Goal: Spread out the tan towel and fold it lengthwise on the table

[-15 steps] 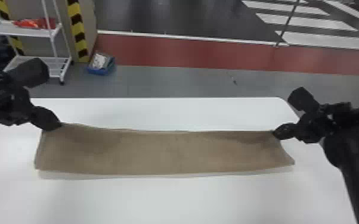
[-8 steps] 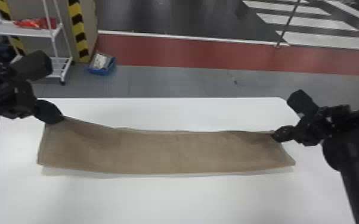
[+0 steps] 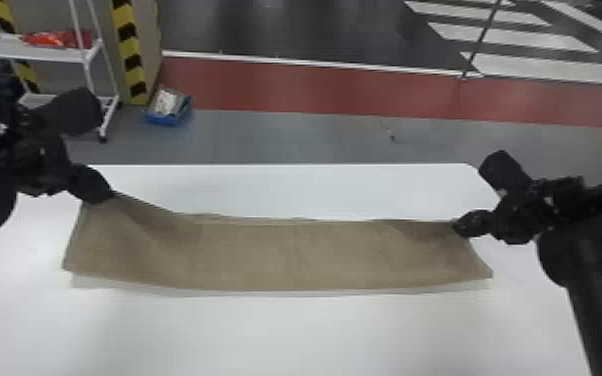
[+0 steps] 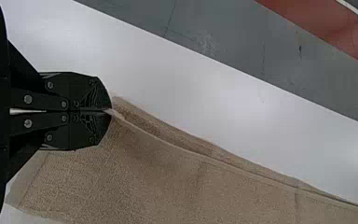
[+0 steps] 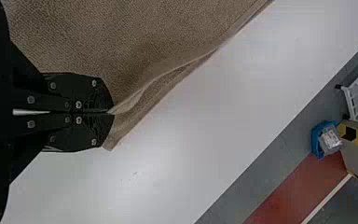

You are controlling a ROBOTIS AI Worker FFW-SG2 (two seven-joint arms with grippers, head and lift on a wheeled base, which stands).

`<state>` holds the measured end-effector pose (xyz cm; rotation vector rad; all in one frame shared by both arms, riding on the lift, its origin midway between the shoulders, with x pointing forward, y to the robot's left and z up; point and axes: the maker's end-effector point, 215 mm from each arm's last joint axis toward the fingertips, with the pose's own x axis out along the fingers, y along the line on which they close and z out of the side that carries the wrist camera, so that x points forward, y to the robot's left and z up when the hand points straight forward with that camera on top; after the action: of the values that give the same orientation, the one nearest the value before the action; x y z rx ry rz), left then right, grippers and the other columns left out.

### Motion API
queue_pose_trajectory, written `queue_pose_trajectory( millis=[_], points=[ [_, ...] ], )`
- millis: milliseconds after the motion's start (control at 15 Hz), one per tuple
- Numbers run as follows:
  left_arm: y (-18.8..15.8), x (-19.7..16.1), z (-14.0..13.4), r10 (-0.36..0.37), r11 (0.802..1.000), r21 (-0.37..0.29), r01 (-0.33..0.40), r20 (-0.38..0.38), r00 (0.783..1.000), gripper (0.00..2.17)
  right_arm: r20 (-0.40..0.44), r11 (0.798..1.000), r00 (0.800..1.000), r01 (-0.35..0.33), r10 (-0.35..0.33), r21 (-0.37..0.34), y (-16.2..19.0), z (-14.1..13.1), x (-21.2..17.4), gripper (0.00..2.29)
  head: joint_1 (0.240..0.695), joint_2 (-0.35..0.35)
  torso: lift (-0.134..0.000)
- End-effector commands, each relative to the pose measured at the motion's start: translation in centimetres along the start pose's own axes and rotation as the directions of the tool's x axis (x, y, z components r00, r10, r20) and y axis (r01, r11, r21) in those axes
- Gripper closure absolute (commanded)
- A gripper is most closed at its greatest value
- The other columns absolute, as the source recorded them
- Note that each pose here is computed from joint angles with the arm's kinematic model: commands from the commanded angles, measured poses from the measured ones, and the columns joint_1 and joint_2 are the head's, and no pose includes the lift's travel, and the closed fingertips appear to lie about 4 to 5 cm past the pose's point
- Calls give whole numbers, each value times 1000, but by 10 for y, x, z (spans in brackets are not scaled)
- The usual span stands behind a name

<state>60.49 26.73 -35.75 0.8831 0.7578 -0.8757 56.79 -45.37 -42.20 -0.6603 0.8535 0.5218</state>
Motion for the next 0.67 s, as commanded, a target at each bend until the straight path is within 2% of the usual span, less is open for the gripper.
queue_pose_trajectory(
  millis=[0,133,333,600],
  points=[
    [-2,9,-2,1,1000,3,-1,-18,1000,2007,0,1000,1000,2,-2,0,-1,0,-1,1305,695,-171,-124],
    [7,8,-6,26,1000,4,-26,-38,999,2007,-1,1000,1000,-1,1,5,-1,-1,0,1305,695,-172,-124],
    [19,0,-3,54,999,-7,-54,-24,998,2007,-7,1000,1000,-9,9,8,2,-6,2,1305,695,-168,-124],
    [22,11,-13,82,995,-54,-85,-50,995,2007,-8,1000,1000,-14,14,5,6,-6,4,1305,695,-161,-124]
  ],
)
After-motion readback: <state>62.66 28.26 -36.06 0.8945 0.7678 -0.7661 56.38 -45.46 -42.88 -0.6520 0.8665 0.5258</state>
